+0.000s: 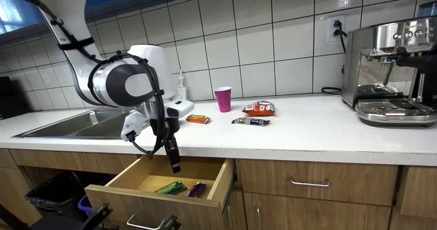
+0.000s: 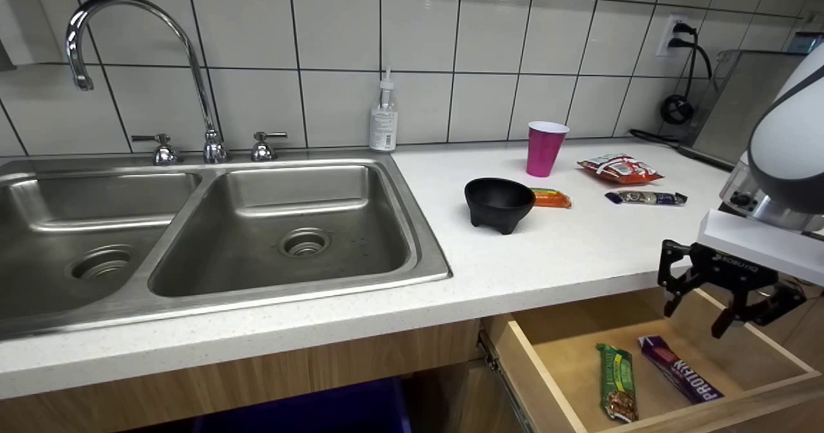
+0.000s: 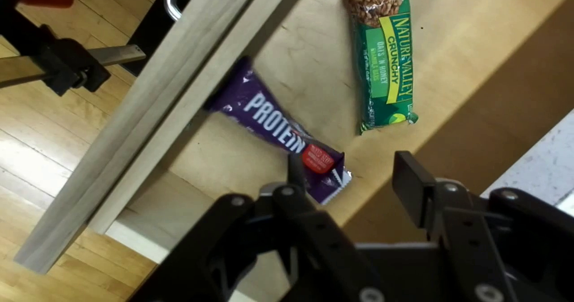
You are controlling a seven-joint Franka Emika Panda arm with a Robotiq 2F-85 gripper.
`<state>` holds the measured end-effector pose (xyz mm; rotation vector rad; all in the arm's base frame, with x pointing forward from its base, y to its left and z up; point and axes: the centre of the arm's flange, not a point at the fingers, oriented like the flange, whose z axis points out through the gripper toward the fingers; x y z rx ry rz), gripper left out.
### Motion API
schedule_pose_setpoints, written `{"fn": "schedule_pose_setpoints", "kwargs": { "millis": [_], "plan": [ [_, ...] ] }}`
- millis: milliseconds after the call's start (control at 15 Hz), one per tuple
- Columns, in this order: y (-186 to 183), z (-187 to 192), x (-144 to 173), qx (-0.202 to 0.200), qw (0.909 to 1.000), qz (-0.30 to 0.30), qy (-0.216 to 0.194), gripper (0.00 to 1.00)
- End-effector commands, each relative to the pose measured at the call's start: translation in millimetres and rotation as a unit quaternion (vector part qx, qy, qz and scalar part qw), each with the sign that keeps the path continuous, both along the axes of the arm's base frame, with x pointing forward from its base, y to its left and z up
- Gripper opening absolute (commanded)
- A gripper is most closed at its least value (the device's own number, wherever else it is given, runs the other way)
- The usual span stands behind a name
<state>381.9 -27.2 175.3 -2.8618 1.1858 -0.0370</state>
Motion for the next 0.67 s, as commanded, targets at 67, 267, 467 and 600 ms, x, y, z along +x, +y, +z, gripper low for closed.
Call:
{"fn": "schedule_pose_setpoints", "kwargs": {
  "millis": [67, 267, 467, 600],
  "plan": [
    [6.7, 19.4, -3.0, 0.003, 0.9996, 0.002, -0.027, 0.95],
    [10.0, 32.6, -2.4, 0.004, 0.9991, 0.011, -0.041, 1.0],
    [11.4, 46.9, 2.9, 0.006, 0.9984, 0.021, -0.052, 1.0],
    [10.9, 56.6, 8.4, 0.007, 0.9979, 0.029, -0.058, 1.0]
  ]
}}
